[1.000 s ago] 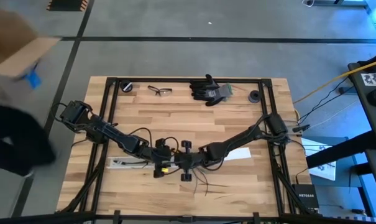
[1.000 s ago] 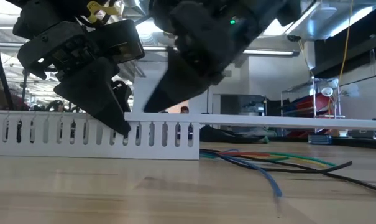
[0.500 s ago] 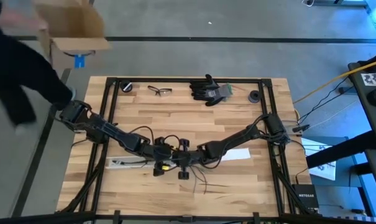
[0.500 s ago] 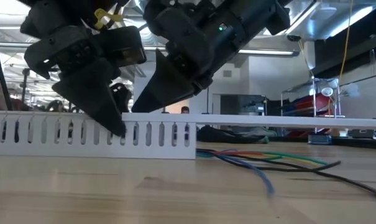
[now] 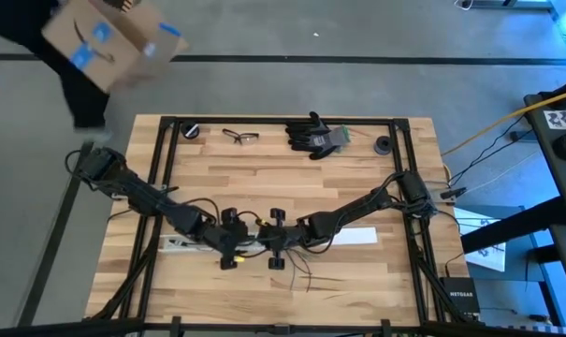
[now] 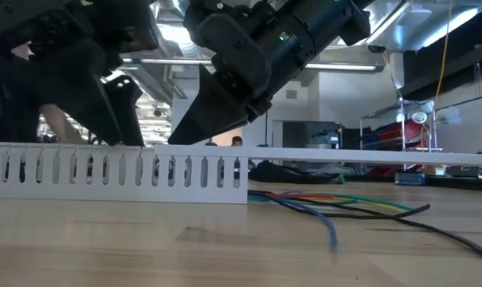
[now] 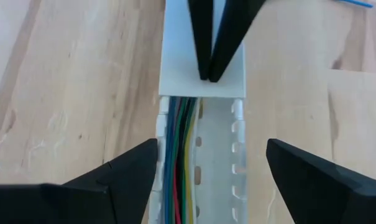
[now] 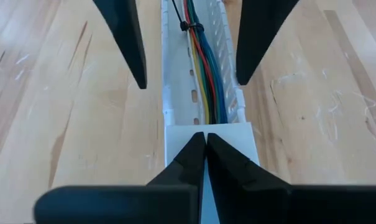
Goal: Ziptie cables
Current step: Close the cable duct
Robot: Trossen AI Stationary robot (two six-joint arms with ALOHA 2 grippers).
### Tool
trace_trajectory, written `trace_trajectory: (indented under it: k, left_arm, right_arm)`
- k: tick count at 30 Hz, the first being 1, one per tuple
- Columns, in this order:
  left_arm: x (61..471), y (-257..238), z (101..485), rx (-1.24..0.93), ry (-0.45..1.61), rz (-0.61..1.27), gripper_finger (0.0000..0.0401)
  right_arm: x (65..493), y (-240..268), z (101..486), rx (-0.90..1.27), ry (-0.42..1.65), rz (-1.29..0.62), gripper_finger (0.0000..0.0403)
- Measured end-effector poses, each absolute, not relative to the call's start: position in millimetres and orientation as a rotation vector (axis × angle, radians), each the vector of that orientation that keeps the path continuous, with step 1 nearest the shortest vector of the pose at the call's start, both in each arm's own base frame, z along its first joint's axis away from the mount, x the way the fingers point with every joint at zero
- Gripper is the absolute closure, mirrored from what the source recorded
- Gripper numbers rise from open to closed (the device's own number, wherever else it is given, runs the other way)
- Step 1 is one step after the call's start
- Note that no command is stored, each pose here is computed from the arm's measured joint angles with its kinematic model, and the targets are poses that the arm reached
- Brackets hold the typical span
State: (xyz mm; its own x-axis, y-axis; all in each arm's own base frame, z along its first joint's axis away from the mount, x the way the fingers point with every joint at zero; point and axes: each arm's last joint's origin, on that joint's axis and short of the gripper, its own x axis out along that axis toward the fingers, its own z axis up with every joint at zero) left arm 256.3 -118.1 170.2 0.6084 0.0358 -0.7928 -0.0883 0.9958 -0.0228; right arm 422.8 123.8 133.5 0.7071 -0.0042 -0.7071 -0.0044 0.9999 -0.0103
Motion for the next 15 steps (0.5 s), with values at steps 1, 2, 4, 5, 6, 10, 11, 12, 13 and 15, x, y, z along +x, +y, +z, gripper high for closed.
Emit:
trace_trajectory:
  k: [1, 2, 4, 5, 6, 10, 11, 12, 13, 15]
  left_arm:
    - [256.1, -119.3, 170.5, -0.053, 0.907, 0.073, 0.0116]
    - [255.8, -120.0, 170.7, -0.043, 0.898, 0.082, 0.0116]
    - [254.9, -119.7, 170.5, -0.012, 0.884, 0.124, 0.0116]
    - [255.1, -119.8, 169.7, 0.004, 0.879, 0.135, 0.0116]
    - [255.9, -120.0, 168.5, 0.018, 0.877, 0.135, 0.0116]
    - [260.2, -122.3, 157.0, 0.015, 0.915, 0.106, 0.0116]
    - [261.6, -123.5, 152.7, 0.011, 0.928, 0.094, 0.0116]
    - [263.6, -124.5, 149.3, 0.009, 0.926, 0.093, 0.0116]
    - [265.4, -125.6, 146.5, 0.007, 0.921, 0.090, 0.0116]
    - [269.5, -128.9, 142.6, 0.011, 0.893, 0.080, 0.0117]
  right_arm:
    - [422.8, 123.9, 133.6, -0.011, 0.785, 0.001, 0.0398]
    - [422.8, 124.0, 133.6, -0.011, 0.785, 0.002, 0.0398]
    - [422.7, 124.0, 133.5, -0.011, 0.785, 0.002, 0.0398]
    - [422.7, 124.2, 133.5, -0.012, 0.785, 0.002, 0.0398]
    - [422.7, 124.2, 133.5, -0.012, 0.785, 0.002, 0.0398]
    - [422.7, 124.3, 133.5, -0.010, 0.785, 0.005, 0.0398]
    - [422.6, 124.3, 133.4, -0.010, 0.786, 0.005, 0.0398]
    - [422.6, 124.3, 133.4, -0.010, 0.786, 0.005, 0.0398]
    - [422.6, 124.4, 133.4, -0.010, 0.786, 0.006, 0.0398]
    - [422.4, 124.6, 133.4, -0.011, 0.787, 0.007, 0.0398]
